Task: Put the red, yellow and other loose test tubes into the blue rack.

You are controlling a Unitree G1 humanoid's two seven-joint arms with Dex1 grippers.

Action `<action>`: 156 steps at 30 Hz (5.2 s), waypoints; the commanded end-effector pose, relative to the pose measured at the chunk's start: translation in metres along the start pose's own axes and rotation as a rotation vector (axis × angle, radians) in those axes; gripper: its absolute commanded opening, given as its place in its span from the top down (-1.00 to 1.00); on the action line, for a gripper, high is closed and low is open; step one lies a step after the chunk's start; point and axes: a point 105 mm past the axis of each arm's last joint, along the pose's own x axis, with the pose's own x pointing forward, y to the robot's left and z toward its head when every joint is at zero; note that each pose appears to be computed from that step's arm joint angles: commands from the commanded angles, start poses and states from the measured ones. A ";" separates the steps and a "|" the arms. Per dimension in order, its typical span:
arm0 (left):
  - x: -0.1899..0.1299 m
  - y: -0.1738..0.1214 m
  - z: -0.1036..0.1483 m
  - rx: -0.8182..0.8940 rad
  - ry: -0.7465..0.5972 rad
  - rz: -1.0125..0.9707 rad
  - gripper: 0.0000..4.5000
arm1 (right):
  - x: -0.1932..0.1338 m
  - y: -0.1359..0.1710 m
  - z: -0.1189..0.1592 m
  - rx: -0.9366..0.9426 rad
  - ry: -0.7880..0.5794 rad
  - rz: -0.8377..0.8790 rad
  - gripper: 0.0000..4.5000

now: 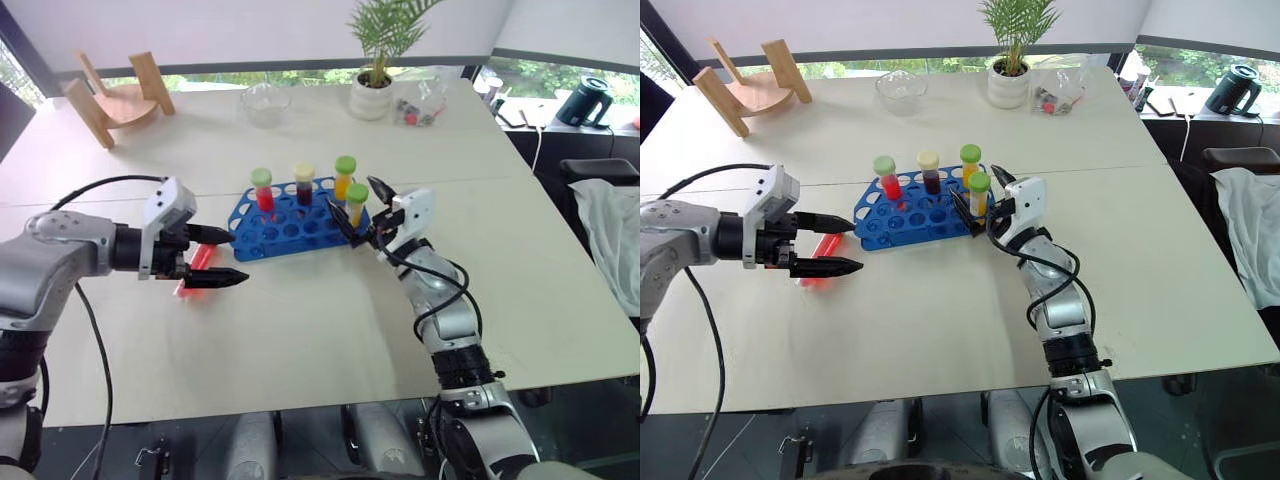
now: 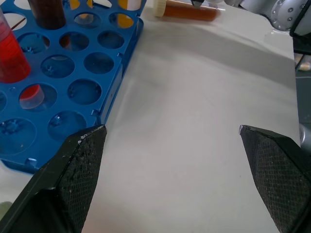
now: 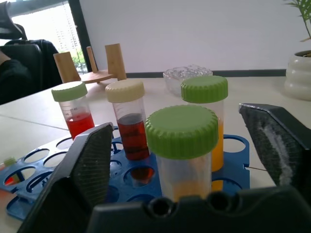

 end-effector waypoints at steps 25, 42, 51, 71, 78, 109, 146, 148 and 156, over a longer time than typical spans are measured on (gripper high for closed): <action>-0.003 -0.031 0.010 0.332 0.078 0.077 -1.00 | -0.032 -0.062 -0.010 0.134 1.282 0.383 -0.97; -0.001 -0.024 0.006 0.305 0.067 0.091 -1.00 | -0.073 -0.075 -0.055 -0.013 1.475 0.449 0.62; -0.023 -0.001 0.004 0.175 -0.006 0.118 -1.00 | -0.073 0.011 0.050 -0.099 0.692 1.068 0.62; -0.047 0.034 0.003 0.089 0.062 0.148 -1.00 | 0.057 0.059 0.068 0.090 -0.163 0.078 0.62; -0.046 0.032 0.004 0.093 0.064 0.162 -1.00 | 0.058 0.078 0.045 0.097 -0.133 0.112 0.62; -0.043 0.031 0.004 0.092 0.060 0.177 -1.00 | 0.042 0.071 -0.006 -0.001 -0.053 0.007 0.62; -0.057 0.056 0.009 -0.016 0.115 0.393 -1.00 | 0.011 0.077 0.055 -0.132 -0.200 0.123 -0.99; -0.063 0.063 0.018 -0.046 0.134 0.449 -1.00 | 0.001 0.069 0.079 -0.183 -0.236 0.190 -0.99; -0.053 0.063 0.009 -0.493 0.403 0.442 -1.00 | -0.052 0.091 0.088 -0.107 0.059 0.828 -0.99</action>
